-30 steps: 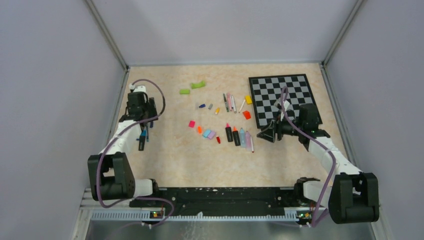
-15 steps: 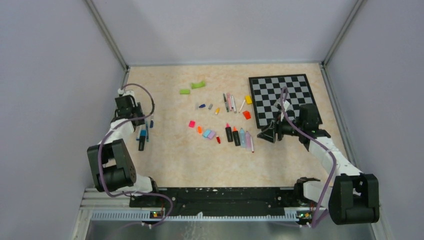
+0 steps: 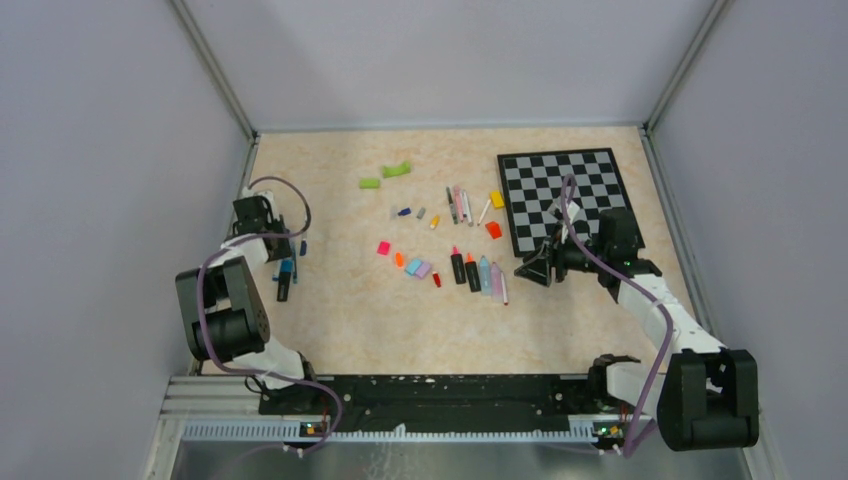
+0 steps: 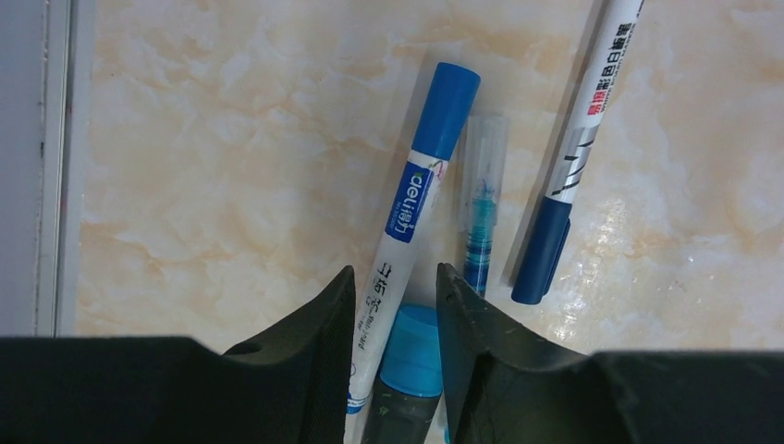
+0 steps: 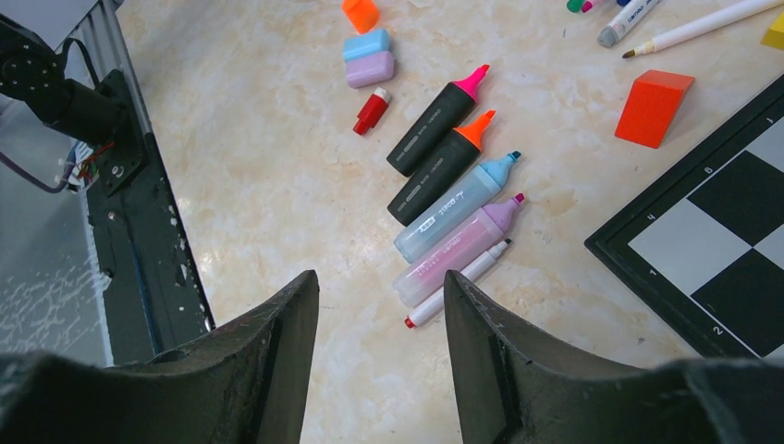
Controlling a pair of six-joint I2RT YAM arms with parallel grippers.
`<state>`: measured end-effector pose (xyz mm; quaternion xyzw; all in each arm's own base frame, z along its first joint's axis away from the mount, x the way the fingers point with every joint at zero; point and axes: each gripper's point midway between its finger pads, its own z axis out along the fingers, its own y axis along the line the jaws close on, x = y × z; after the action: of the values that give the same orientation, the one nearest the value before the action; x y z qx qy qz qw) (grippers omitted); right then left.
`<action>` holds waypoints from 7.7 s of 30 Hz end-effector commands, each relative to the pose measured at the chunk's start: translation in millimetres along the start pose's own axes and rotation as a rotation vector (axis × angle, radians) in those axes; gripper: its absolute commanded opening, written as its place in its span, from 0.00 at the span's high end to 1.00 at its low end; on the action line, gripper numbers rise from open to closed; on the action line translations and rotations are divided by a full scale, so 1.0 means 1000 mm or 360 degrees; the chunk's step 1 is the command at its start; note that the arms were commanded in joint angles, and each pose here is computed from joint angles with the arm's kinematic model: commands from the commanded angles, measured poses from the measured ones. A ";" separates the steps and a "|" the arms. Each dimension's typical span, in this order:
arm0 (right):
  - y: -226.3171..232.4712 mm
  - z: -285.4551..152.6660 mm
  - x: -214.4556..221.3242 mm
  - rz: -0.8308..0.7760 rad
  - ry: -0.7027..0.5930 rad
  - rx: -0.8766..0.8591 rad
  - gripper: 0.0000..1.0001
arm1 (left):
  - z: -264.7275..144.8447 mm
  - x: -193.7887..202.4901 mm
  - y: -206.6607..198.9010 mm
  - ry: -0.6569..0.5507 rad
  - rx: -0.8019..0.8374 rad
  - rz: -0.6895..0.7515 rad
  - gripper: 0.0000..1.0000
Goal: Open the pen caps
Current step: Pick up the pen from the center of the board, then open the pen cap from the pen, then place the pen at the center of the board.
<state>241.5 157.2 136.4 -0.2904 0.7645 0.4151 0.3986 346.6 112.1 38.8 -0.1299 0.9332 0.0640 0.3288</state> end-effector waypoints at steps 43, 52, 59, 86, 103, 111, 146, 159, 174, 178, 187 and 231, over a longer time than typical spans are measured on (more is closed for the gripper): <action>0.006 -0.004 -0.026 -0.0160 -0.0075 -0.0061 0.49 | -0.057 -0.028 -0.056 -0.0104 0.0488 -0.0299 0.90; 0.028 -0.006 -0.024 -0.0239 -0.0099 -0.0263 0.50 | -0.136 -0.034 -0.141 -0.0349 0.1304 -0.0232 0.99; 0.049 -0.011 -0.024 -0.0316 -0.0144 -0.0433 0.50 | -0.210 -0.019 -0.224 -0.0521 0.1777 -0.0142 1.00; 0.095 0.002 -0.075 0.0236 -0.0156 -0.0610 0.47 | -0.344 0.025 -0.405 -0.0748 0.2239 -0.0650 1.00; 0.102 0.028 -0.058 0.0513 -0.0064 -0.0635 0.69 | -0.339 0.043 -0.443 -0.0584 0.2122 -0.0663 1.00; 0.094 0.034 -0.057 0.0637 -0.0075 -0.0569 0.68 | -0.346 0.046 -0.448 -0.0611 0.2162 -0.0597 1.00; 0.107 0.016 -0.018 0.0190 0.0039 -0.0785 1.00 | -0.366 0.037 -0.424 -0.0209 0.2858 -0.0239 0.12; 0.105 0.018 -0.015 0.0249 0.0059 -0.0779 1.00 | -0.359 0.030 -0.448 -0.0251 0.2748 -0.0197 0.44; 0.112 0.017 0.001 0.0325 0.0107 -0.0814 1.00 | -0.362 -0.015 -0.442 -0.0455 0.2703 -0.0197 1.00; 0.119 0.017 0.011 0.0380 0.0138 -0.0855 1.00 | -0.363 -0.102 -0.416 -0.0888 0.2531 -0.0353 1.00; 0.117 0.022 0.012 0.0421 0.0151 -0.0825 1.00 | -0.390 -0.211 -0.366 -0.1423 0.2300 -0.0724 1.00; -0.067 0.034 0.080 0.0564 0.0703 0.0332 0.77 | -0.196 0.104 -0.374 -0.0006 0.1447 0.0076 1.00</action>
<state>253.0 145.0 21.4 -0.1912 0.9114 0.3265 0.1620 242.7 -301.4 99.5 0.0440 0.8752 -0.3542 0.3267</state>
